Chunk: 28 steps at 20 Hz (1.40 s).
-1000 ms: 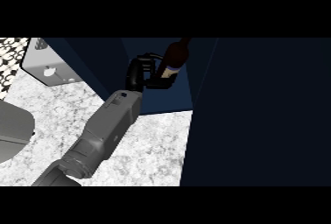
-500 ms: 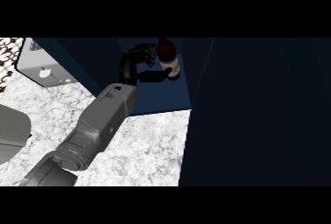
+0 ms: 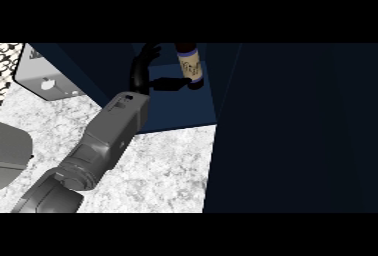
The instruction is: Pick up the wine, place it into the cabinet and close the cabinet
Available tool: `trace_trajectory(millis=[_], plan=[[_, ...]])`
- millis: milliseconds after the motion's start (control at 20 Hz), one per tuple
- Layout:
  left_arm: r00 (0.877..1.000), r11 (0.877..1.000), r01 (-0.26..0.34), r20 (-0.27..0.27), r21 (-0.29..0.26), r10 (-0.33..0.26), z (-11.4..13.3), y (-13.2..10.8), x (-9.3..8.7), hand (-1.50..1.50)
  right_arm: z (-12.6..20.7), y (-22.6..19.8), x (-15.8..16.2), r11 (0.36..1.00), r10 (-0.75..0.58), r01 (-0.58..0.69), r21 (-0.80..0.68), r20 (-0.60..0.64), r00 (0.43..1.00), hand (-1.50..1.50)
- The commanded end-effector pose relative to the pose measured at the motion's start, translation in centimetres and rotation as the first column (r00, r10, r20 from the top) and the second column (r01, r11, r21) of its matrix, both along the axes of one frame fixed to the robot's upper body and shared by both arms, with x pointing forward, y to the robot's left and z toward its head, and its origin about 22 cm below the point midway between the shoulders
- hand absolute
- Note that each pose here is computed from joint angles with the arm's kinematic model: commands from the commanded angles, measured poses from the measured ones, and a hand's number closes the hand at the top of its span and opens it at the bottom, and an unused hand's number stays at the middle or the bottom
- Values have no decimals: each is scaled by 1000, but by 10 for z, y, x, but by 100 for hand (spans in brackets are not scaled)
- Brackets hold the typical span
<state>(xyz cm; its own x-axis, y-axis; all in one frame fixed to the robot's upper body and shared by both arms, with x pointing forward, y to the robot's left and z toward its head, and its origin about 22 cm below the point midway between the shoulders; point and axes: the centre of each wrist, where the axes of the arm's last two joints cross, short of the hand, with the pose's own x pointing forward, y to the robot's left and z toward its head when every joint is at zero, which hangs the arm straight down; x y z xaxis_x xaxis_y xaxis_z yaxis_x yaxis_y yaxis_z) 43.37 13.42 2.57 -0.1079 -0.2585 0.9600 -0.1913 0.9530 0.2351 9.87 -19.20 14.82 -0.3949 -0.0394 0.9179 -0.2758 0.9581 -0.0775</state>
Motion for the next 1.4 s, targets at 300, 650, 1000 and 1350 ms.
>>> trace_trajectory(millis=[300,650,1000,1350], plan=[[991,989,104,94,-107,-94,16,9,8,-150,18,-3,-19,997,51,-50,64,-8,999,-150],[960,935,249,195,-251,-203,32,-18,11,150,25,-5,-24,995,45,-43,95,-13,999,-150],[936,886,345,186,-309,-299,46,-45,12,-150,34,-10,-32,997,25,-23,75,-26,999,-150],[922,864,385,189,-324,-339,45,-53,8,-150,48,-15,-41,998,1,1,62,-36,999,-150]])
